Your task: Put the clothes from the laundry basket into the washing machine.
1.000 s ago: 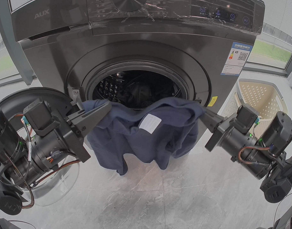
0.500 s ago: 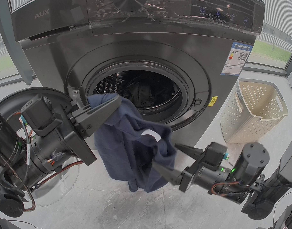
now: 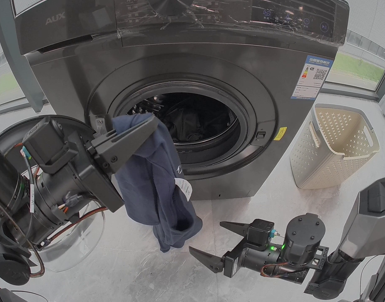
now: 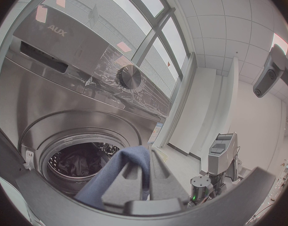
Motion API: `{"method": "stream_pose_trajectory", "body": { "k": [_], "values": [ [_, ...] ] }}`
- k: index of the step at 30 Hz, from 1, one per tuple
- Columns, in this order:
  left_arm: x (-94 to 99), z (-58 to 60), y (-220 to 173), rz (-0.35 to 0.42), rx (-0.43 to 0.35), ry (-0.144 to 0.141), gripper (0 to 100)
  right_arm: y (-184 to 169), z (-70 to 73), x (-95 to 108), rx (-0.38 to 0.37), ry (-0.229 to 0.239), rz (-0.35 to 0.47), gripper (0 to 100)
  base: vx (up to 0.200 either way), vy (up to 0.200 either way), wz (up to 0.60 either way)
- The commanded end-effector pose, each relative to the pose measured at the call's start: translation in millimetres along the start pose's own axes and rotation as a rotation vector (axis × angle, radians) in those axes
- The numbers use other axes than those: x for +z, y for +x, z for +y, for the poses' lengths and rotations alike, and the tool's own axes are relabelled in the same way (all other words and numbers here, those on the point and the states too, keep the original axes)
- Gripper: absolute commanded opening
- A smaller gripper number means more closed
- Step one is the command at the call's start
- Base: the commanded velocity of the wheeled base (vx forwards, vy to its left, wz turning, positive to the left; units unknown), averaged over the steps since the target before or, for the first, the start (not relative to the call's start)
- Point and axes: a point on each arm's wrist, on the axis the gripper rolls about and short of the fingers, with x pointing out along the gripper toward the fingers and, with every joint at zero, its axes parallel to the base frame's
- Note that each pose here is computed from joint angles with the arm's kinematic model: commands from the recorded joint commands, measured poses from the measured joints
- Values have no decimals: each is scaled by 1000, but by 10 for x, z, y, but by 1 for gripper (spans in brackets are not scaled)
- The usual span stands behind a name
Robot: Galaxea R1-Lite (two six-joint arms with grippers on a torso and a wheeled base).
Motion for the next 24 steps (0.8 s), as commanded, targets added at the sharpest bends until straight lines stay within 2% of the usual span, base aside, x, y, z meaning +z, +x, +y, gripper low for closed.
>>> {"method": "stream_pose_trajectory", "body": {
  "k": [1,4,11,16,17,21,24],
  "values": [
    [11,-6,-3,-5,-4,1,0,203,-169,18,-49,2,-34,100,0,0,0],
    [26,-10,-8,-22,-10,3,0,352,-278,45,-72,0,-66,100,0,0,0],
    [38,-16,-9,-38,-15,6,0,559,-362,26,-71,-24,-90,100,0,0,0],
    [33,-24,-10,-35,-25,3,0,738,-280,23,-14,-39,-117,100,0,0,0],
    [34,-25,-14,-35,-27,3,0,774,-202,26,10,-42,-125,100,0,0,0],
    [33,-54,-10,-37,-40,-2,0,890,-95,10,44,-48,-143,100,0,0,0],
    [41,-75,-8,-46,-50,-1,0,998,-88,33,50,-50,-166,100,0,0,0]
  ]
}}
